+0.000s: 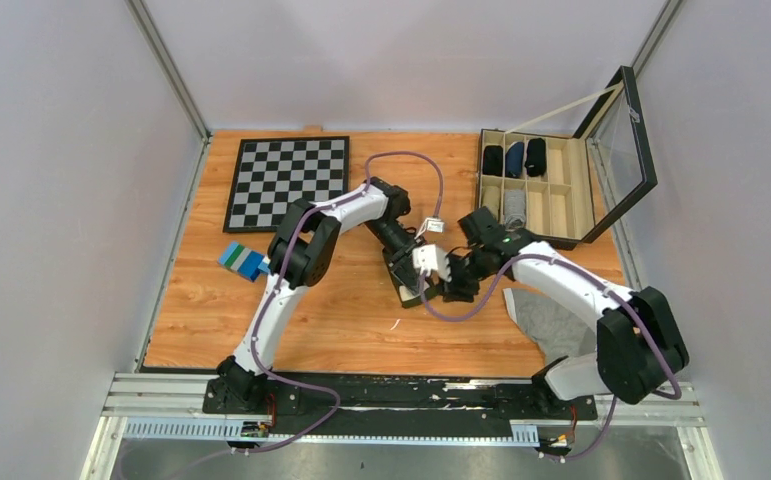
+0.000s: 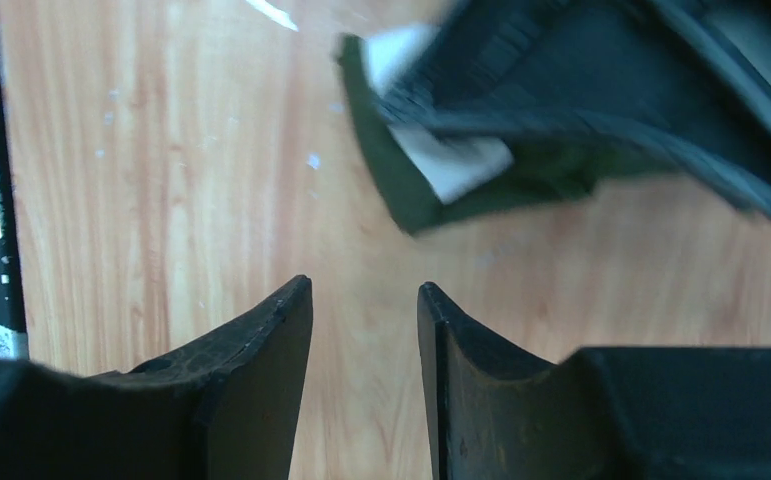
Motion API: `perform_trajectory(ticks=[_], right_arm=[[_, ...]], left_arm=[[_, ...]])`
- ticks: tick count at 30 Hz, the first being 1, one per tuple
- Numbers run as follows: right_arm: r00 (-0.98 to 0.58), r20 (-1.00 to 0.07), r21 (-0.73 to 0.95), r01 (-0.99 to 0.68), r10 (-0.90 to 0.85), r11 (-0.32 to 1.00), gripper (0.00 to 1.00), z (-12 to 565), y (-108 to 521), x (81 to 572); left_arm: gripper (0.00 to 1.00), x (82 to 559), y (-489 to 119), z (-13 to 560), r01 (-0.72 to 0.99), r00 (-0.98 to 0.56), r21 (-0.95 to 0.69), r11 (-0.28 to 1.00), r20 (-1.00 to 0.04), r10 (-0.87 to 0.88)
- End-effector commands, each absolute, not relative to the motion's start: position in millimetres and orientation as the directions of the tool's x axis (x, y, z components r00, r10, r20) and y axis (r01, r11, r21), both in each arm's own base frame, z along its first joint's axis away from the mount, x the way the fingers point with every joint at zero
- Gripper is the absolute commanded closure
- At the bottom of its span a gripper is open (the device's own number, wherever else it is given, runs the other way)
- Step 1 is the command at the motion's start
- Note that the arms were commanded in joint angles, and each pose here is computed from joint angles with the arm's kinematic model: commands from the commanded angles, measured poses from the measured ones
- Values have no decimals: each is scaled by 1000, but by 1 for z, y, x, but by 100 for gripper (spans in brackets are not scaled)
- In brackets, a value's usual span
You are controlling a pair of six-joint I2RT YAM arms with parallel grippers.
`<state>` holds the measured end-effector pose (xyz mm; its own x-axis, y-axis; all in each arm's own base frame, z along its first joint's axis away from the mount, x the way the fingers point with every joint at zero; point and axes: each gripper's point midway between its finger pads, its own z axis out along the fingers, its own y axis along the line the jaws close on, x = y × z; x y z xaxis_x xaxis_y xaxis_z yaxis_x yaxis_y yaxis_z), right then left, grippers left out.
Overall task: Roll the underwear
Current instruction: Roll the underwear to the center of the board.
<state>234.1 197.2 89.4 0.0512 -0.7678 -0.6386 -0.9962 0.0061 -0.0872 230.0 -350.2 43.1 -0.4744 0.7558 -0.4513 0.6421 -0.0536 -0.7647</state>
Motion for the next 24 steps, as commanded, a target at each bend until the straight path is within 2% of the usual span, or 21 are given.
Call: perform_trajectory(ticks=[1,8,24], right_arm=[[334,-570,-245,-941,-751,-232,56,84,228,232],[396,-541,-251,-918,-742,-307,54,62,251,233],[435,-543,-204,-898,-718,-390,52,51,264,207]], left_arm=[[51,210,-322,9,546,-456,-837,33,-264,850],[51,210,-323,3,476,-479,-878,52,-210,853],[51,214,-321,0,457,-501,-886,74,-188,845]])
